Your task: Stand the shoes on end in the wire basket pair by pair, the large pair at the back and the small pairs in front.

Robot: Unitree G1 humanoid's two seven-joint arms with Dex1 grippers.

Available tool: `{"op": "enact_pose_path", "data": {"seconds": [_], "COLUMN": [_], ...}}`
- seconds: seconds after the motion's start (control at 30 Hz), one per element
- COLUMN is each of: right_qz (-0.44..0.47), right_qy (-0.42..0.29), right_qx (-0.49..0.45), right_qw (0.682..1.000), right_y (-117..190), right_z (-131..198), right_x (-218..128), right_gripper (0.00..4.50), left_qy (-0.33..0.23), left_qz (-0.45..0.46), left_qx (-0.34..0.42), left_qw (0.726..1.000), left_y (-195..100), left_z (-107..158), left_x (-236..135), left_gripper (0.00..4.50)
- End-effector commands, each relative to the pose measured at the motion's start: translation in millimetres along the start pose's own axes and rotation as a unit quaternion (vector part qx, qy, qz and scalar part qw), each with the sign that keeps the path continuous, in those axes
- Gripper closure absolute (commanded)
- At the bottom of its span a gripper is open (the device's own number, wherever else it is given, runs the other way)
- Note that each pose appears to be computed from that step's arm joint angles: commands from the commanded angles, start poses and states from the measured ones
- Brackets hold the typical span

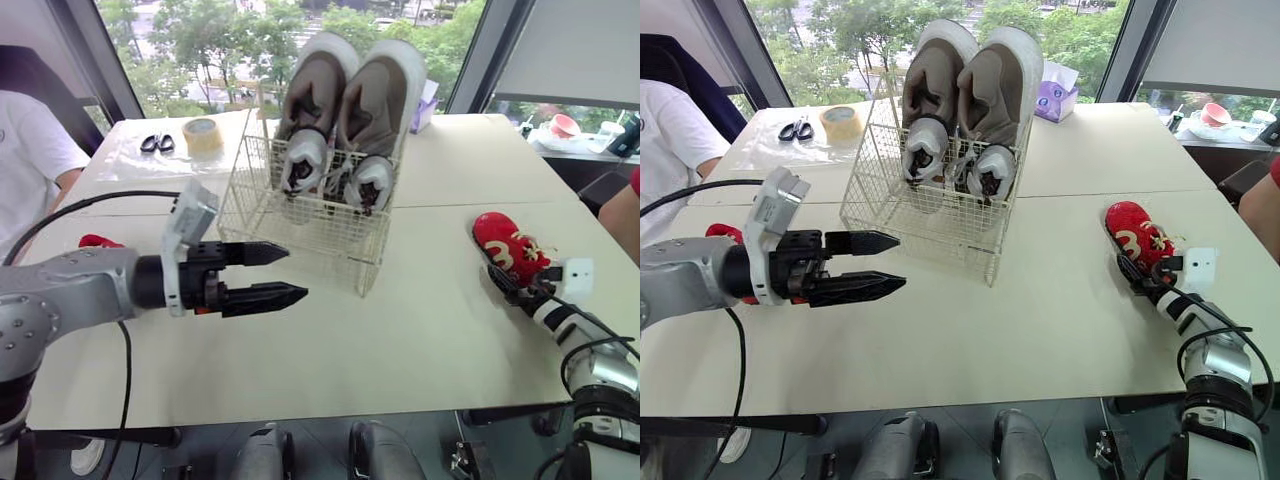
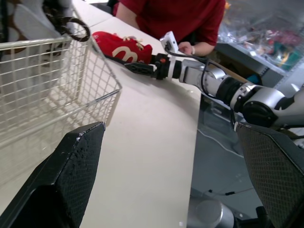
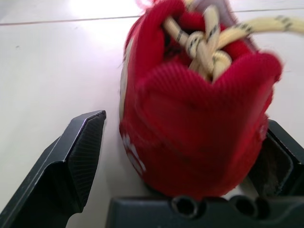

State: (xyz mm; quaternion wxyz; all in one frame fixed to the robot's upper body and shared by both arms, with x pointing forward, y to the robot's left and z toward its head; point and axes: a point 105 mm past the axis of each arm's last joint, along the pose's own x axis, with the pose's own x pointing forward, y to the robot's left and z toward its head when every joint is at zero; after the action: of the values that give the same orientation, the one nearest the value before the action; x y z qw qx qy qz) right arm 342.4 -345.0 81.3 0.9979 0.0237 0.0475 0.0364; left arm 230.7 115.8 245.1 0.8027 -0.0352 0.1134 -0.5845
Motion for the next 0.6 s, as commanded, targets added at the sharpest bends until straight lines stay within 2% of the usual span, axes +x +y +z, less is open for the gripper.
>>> {"op": "enact_pose_path", "data": {"seconds": [0.03,0.23,0.27,0.3,0.4,0.43,0.5,0.57,0.6], "right_qz": [-0.006,-0.025,-0.027,-0.027,-0.025,-0.025,-0.024,-0.029,-0.035], "right_qy": [-0.024,-0.028,-0.029,-0.030,-0.032,-0.034,-0.039,-0.073,-0.110], "right_qx": [-0.004,-0.002,-0.003,-0.003,0.000,0.000,-0.001,-0.017,-0.028], "right_qw": [1.000,0.999,0.999,0.999,0.999,0.999,0.999,0.997,0.993], "right_y": [0.4,3.5,4.0,4.8,10.4,11.9,13.2,12.6,12.1], "right_z": [8.4,3.6,3.3,3.1,1.6,2.2,3.9,22.1,44.1], "right_x": [6.3,22.7,24.6,26.1,31.2,32.2,33.0,32.2,31.4], "right_gripper": [0.00,0.00,0.55,0.87,2.27,2.51,2.71,2.71,2.71], "left_qy": [-0.009,-0.006,-0.006,-0.005,-0.004,-0.006,-0.007,-0.004,-0.018], "left_qz": [0.000,0.001,0.002,0.002,0.006,0.008,0.012,0.054,0.090], "left_qx": [0.017,0.014,0.014,0.014,0.017,0.018,0.019,0.027,0.039], "left_qw": [1.000,1.000,1.000,1.000,1.000,1.000,1.000,0.998,0.995], "left_y": [-5.1,-1.9,-1.4,-0.9,1.1,1.6,3.0,14.9,25.3], "left_z": [8.1,10.9,11.3,11.7,12.6,13.9,15.6,20.5,29.9], "left_x": [-4.2,-8.2,-8.6,-9.0,-10.1,-10.9,-12.1,-19.3,-26.1], "left_gripper": [0.01,0.01,0.00,0.00,0.00,0.00,0.00,0.00,0.00]}}
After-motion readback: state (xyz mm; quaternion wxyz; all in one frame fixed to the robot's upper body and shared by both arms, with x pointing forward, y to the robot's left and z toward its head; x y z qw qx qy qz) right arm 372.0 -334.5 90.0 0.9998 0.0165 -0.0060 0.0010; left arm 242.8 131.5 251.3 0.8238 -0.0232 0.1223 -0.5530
